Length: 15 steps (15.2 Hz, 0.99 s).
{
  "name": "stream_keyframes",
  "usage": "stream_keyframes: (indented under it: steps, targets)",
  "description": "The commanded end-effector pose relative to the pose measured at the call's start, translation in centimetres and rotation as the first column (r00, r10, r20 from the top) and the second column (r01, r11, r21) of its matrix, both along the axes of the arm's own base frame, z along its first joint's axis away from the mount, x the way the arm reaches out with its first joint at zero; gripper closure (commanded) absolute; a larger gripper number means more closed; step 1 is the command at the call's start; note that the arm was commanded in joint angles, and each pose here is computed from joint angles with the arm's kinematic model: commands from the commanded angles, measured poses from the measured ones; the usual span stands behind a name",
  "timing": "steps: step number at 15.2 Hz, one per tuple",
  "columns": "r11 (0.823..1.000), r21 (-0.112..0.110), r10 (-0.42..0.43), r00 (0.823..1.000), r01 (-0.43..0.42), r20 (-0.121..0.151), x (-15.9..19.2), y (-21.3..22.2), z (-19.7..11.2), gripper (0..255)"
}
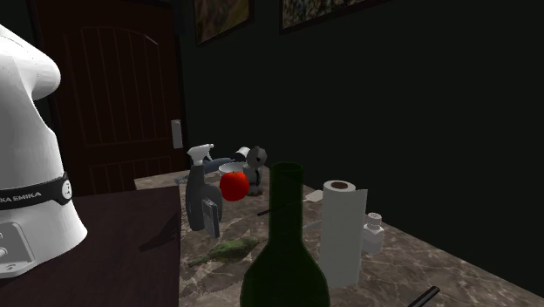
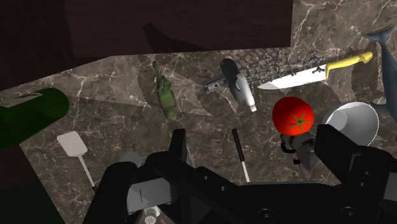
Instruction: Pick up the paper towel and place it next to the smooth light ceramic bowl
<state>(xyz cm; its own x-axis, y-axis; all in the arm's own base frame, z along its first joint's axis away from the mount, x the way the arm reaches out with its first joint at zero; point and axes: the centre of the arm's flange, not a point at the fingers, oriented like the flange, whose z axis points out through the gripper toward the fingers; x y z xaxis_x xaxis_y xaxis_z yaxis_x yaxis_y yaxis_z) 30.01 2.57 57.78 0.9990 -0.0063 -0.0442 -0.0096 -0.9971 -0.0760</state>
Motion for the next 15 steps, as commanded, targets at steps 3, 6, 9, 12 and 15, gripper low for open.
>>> stream_keyframes:
  steps: [3,6,9,12,15]
  targets:
    - [1.000,-0.001,-0.002,1.000,0.002,0.000,1.7,-1.2,-1.7,0]
    - [1.000,-0.003,-0.005,1.000,0.005,0.001,4.1,-3.0,-4.1,0]
    - [1.000,-0.005,-0.007,1.000,0.007,0.001,6.6,-4.8,-6.6,0]
    - [1.000,-0.007,-0.010,1.000,0.010,0.001,9.1,-6.6,-9.1,0]
    - [1.000,-0.009,-0.013,1.000,0.013,0.002,11.5,-8.5,-11.5,0]
